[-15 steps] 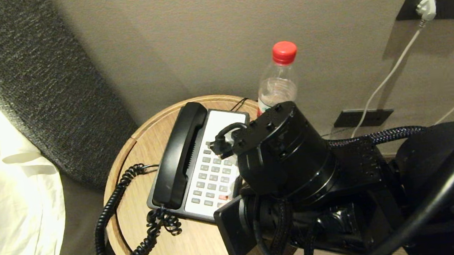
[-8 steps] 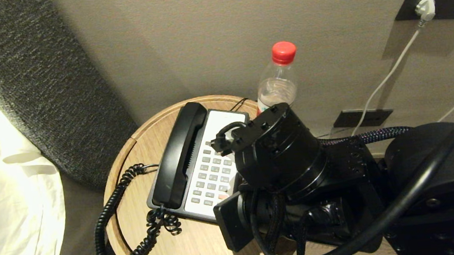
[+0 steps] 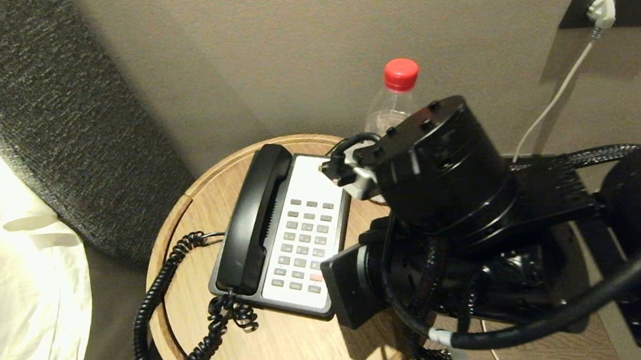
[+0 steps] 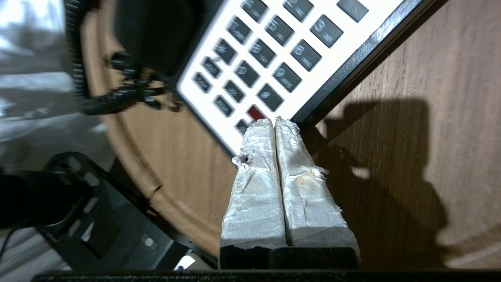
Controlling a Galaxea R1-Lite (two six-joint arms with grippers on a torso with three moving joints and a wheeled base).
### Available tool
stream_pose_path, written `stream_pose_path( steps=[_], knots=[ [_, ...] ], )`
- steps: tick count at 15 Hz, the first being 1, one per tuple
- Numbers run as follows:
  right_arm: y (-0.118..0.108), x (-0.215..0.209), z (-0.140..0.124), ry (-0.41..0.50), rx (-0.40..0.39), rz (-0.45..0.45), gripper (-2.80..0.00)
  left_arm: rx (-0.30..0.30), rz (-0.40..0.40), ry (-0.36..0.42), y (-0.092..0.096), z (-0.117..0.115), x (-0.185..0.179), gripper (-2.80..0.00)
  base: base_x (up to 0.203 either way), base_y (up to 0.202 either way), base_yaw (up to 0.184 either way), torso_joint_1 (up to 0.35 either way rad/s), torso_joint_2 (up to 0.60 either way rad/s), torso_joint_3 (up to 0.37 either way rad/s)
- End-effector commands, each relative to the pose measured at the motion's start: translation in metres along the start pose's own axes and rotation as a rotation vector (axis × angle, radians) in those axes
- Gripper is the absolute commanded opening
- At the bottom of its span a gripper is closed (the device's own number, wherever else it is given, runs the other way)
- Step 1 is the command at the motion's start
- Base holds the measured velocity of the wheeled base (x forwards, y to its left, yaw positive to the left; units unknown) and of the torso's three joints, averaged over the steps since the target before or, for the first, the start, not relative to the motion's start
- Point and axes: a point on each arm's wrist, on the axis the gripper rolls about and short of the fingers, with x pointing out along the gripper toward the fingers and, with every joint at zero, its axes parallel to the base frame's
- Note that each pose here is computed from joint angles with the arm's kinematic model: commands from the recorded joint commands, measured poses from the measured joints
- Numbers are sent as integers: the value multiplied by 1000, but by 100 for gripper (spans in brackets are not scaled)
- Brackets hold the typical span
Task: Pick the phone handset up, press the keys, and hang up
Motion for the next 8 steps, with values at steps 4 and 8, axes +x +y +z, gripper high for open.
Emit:
stream_pose_path(
  steps=[4, 8],
  knots=[
    [-8, -44, 12, -83, 24, 10, -280, -36, 66, -18, 9, -11, -7, -280, 0, 0, 0, 0, 0, 0],
    [-15, -74, 17, -150, 44, 3, -280, -49, 189, -67, 24, -33, -19, -280, 0, 0, 0, 0, 0, 0]
  ],
)
